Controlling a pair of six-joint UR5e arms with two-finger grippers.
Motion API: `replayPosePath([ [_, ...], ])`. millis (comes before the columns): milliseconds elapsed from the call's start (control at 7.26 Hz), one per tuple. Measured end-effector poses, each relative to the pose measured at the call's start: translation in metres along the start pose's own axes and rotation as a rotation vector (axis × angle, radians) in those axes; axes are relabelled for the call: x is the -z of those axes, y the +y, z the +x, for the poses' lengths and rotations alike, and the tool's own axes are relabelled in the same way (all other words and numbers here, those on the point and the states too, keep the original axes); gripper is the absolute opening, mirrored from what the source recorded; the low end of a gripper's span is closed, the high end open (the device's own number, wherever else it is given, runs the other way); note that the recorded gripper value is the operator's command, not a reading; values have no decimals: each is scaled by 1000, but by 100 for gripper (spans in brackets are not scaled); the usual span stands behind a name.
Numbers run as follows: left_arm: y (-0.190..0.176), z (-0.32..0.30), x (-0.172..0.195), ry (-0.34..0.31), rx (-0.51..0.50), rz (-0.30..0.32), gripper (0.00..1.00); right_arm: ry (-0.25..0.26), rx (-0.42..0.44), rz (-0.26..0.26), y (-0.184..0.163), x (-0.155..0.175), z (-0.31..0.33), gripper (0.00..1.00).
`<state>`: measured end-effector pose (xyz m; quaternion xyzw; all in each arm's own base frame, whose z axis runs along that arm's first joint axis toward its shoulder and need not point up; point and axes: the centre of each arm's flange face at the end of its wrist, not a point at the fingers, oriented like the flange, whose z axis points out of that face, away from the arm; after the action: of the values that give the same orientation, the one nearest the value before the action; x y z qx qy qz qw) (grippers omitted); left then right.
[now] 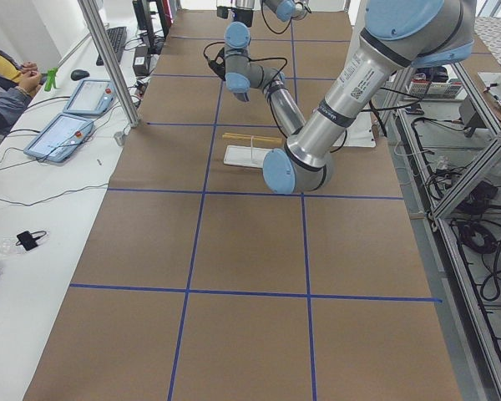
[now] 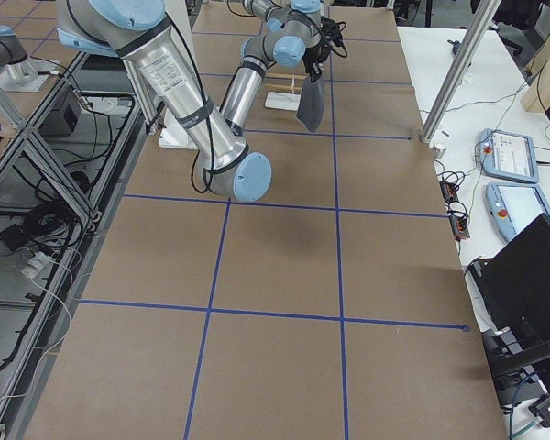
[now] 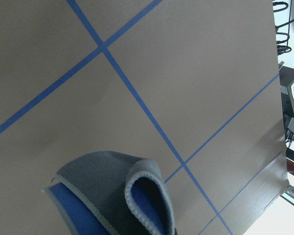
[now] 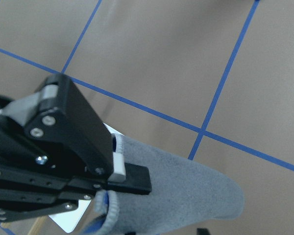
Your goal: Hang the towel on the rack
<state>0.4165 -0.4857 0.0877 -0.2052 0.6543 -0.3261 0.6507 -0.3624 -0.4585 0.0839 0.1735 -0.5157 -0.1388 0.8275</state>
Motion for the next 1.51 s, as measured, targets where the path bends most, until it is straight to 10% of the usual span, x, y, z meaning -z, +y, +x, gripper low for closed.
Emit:
replayPosePath([
  [551,-59,-80,7,-8,-291,-5,0,67,-96,-17,26,12,89,100],
  [1514,-82,-153,60,-2,-61,41,0,198,-249,-41,41,21,203,100],
])
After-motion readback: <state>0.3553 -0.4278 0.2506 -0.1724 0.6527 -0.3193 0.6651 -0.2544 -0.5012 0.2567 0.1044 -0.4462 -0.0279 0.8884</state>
